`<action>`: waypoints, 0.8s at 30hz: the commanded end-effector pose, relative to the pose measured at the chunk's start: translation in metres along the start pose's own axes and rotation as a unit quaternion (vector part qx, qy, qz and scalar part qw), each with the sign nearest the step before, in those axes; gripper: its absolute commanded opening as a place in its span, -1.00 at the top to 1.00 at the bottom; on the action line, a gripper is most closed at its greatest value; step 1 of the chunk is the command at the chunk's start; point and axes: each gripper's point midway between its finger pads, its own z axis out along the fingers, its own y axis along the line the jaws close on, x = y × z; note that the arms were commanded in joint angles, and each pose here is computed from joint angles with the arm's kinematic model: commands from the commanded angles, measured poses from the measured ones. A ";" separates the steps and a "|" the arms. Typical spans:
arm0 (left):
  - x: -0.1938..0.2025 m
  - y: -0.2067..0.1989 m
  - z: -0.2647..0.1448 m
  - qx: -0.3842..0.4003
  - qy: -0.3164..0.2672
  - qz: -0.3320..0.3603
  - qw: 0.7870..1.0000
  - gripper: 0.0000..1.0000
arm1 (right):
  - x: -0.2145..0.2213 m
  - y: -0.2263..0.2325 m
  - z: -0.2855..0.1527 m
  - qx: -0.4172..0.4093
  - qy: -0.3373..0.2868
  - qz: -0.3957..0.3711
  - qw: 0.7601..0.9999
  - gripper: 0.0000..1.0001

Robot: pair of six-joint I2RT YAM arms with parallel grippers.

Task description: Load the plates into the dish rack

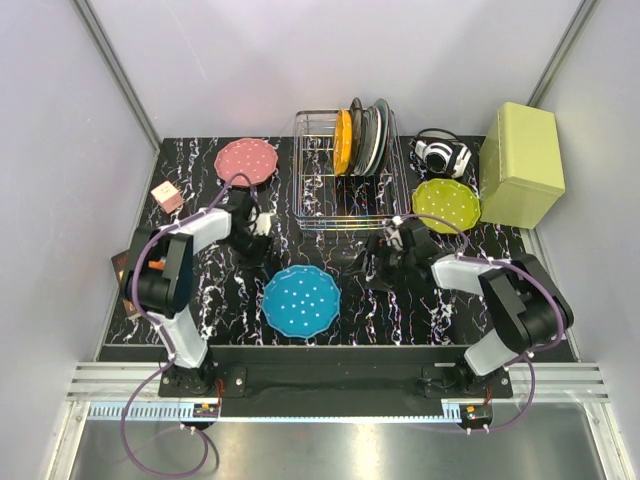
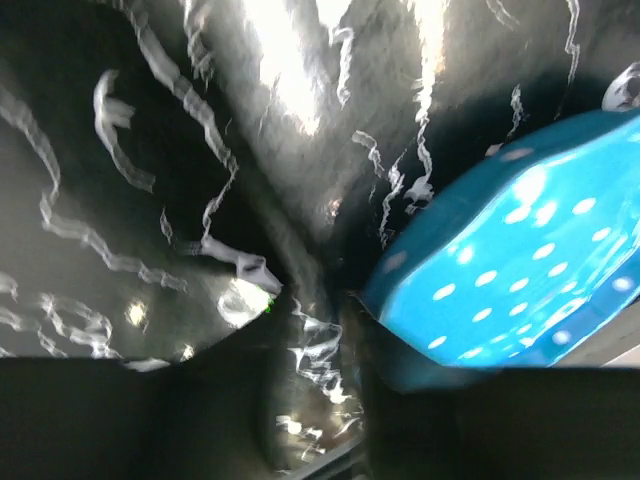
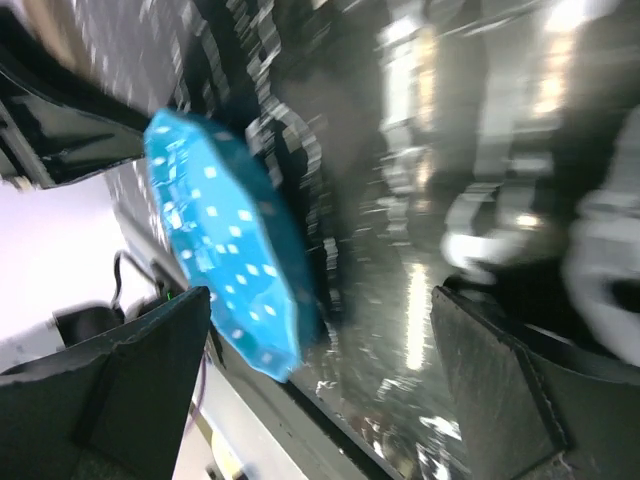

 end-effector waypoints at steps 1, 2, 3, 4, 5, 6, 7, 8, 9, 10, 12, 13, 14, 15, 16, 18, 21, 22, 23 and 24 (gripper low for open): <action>0.015 0.015 -0.018 -0.055 -0.038 -0.104 0.992 -0.10 | 0.026 0.023 0.018 -0.040 0.033 -0.013 0.999 -0.94; 0.026 0.015 -0.020 -0.054 -0.049 -0.136 0.988 -0.25 | 0.033 0.019 0.020 -0.041 0.043 -0.008 0.998 -0.93; 0.031 0.015 -0.019 -0.047 -0.053 -0.155 0.985 -0.29 | 0.038 0.015 0.022 -0.036 0.050 -0.001 0.998 -0.91; 0.034 0.008 -0.019 -0.012 -0.058 -0.177 0.982 -0.29 | 0.039 0.009 0.023 -0.025 0.048 0.013 0.998 -0.91; 0.041 0.004 -0.014 0.009 -0.069 -0.210 0.975 -0.30 | 0.045 0.000 0.024 -0.014 0.053 0.023 0.998 -0.91; 0.043 -0.003 -0.011 0.033 -0.075 -0.227 0.970 -0.30 | 0.047 -0.003 0.024 -0.011 0.056 0.030 0.998 -0.93; 0.045 -0.021 -0.011 0.088 -0.075 -0.238 0.964 -0.31 | 0.050 -0.007 0.024 -0.008 0.060 0.034 0.998 -0.93; 0.049 -0.030 -0.004 0.116 -0.081 -0.267 0.953 -0.32 | 0.053 -0.010 0.025 -0.002 0.066 0.039 0.997 -0.93; 0.052 -0.041 -0.003 0.140 -0.077 -0.274 0.948 -0.32 | 0.055 -0.011 0.025 0.000 0.070 0.041 0.997 -0.93; 0.069 -0.048 0.006 0.149 -0.056 -0.299 0.941 -0.31 | 0.059 -0.011 0.026 0.000 0.080 0.042 0.996 -0.93; 0.063 -0.057 0.004 0.178 -0.086 -0.282 0.939 -0.29 | 0.066 -0.016 0.030 0.008 0.094 0.052 0.994 -0.92; 0.070 -0.059 0.008 0.184 -0.086 -0.289 0.936 -0.26 | 0.071 -0.014 0.033 0.006 0.102 0.051 0.993 -0.92; 0.070 -0.063 0.006 0.195 -0.095 -0.287 0.933 -0.26 | 0.075 -0.018 0.037 0.013 0.111 0.056 0.992 -0.91; 0.073 -0.067 0.006 0.205 -0.092 -0.289 0.930 -0.25 | 0.078 -0.019 0.040 0.015 0.117 0.058 0.991 -0.91; 0.075 -0.067 0.007 0.207 -0.092 -0.297 0.927 -0.22 | 0.084 -0.017 0.045 0.014 0.130 0.055 0.990 -0.90; 0.073 -0.069 0.009 0.212 -0.095 -0.290 0.928 -0.17 | 0.092 -0.016 0.049 0.012 0.147 0.051 0.988 -0.89; 0.061 -0.073 0.010 0.229 -0.089 -0.292 0.924 0.00 | 0.107 -0.015 0.052 0.011 0.173 0.047 0.984 -0.85; 0.054 -0.073 0.012 0.235 -0.084 -0.293 0.923 0.07 | 0.108 -0.016 0.053 0.013 0.174 0.047 0.983 -0.85; 0.053 -0.074 0.013 0.238 -0.077 -0.291 0.923 0.19 | 0.109 -0.017 0.053 0.013 0.174 0.047 0.984 -0.82; 0.050 -0.074 0.015 0.239 -0.075 -0.285 0.925 0.24 | 0.109 -0.016 0.054 0.013 0.172 0.045 0.984 -0.79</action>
